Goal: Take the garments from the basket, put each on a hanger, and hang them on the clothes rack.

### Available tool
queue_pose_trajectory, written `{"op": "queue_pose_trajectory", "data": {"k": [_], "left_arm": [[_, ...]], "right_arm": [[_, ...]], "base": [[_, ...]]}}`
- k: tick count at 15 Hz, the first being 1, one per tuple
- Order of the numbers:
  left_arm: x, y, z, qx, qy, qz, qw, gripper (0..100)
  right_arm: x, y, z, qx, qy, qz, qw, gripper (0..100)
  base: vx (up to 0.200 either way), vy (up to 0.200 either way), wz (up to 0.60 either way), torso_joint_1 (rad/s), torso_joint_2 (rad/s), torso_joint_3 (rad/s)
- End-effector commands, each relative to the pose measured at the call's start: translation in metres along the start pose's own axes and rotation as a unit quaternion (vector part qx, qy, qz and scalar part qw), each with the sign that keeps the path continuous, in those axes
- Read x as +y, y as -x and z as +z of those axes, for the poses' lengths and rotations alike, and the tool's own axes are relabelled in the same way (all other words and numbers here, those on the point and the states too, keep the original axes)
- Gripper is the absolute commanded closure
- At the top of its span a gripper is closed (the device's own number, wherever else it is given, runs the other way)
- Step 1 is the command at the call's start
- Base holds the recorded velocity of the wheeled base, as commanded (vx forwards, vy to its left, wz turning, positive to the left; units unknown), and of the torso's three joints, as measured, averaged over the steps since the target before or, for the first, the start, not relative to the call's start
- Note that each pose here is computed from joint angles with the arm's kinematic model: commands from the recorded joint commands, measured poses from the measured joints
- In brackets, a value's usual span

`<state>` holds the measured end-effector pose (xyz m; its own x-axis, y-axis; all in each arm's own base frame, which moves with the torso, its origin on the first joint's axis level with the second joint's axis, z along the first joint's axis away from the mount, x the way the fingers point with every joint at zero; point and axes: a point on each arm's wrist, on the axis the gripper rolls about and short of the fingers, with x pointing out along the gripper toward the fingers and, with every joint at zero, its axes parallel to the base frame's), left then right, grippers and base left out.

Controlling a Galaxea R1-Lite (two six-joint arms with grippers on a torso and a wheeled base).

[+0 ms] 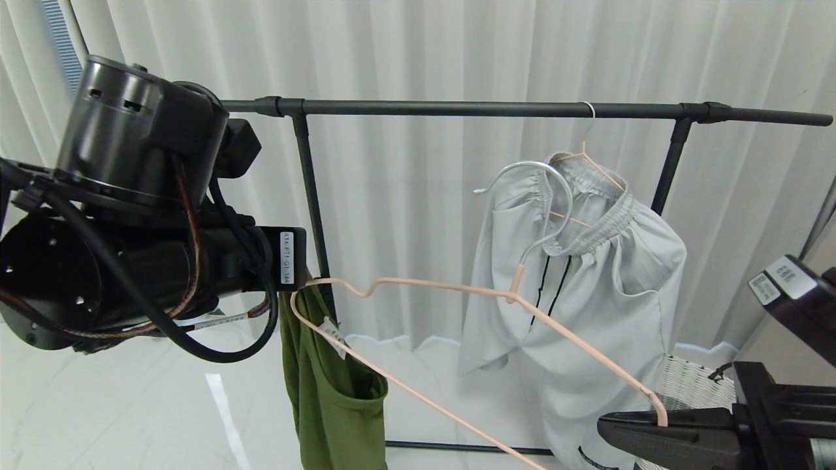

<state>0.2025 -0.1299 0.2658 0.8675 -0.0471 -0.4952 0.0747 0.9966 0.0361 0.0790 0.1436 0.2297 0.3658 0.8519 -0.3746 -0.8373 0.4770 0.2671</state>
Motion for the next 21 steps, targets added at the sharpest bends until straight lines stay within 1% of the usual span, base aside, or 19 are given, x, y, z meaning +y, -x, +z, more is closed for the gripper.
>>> {"op": "queue_pose_trajectory", "data": {"k": [1,8,10,12,14,15,18,21], "left_arm": [[-0.001,-0.002,-0.001,0.003,-0.002,0.002,1.0,100],[-0.002,-0.003,-0.004,0.007,-0.005,0.003,1.0,100],[-0.006,0.0,-0.005,0.006,-0.01,-0.007,0.9999,100],[-0.009,0.001,-0.006,0.007,-0.012,-0.012,0.9998,100],[-0.009,0.001,-0.006,0.007,-0.01,-0.013,0.9998,100],[-0.01,0.001,-0.006,0.007,-0.005,-0.014,0.9999,100],[-0.016,0.005,-0.008,0.007,0.011,-0.027,0.9996,100],[-0.017,0.005,-0.007,0.005,0.014,-0.028,0.9995,100]], "right_arm": [[0.0,0.001,0.0,-0.001,0.0,0.0,1.0,100],[0.0,0.0,0.002,-0.004,0.0,-0.001,1.0,100],[-0.001,-0.003,0.001,0.0,0.0,-0.003,1.0,100],[-0.002,-0.011,0.003,-0.002,-0.001,-0.006,1.0,100],[-0.007,-0.026,0.006,-0.013,-0.004,-0.034,0.9993,100],[-0.008,-0.032,0.007,-0.017,-0.004,-0.042,0.999,100],[-0.008,-0.046,0.008,-0.018,-0.003,-0.039,0.9991,100],[-0.002,-0.054,0.004,-0.004,0.003,-0.028,0.9996,100]], "base": [[0.0,0.0,0.0,0.0,0.0,0.0],[0.0,0.0,0.0,0.0,0.0,0.0],[0.0,0.0,0.0,0.0,0.0,0.0],[0.0,0.0,0.0,0.0,0.0,0.0],[0.0,0.0,0.0,0.0,0.0,0.0],[0.0,0.0,0.0,0.0,0.0,0.0],[0.0,0.0,0.0,0.0,0.0,0.0],[0.0,0.0,0.0,0.0,0.0,0.0]]}}
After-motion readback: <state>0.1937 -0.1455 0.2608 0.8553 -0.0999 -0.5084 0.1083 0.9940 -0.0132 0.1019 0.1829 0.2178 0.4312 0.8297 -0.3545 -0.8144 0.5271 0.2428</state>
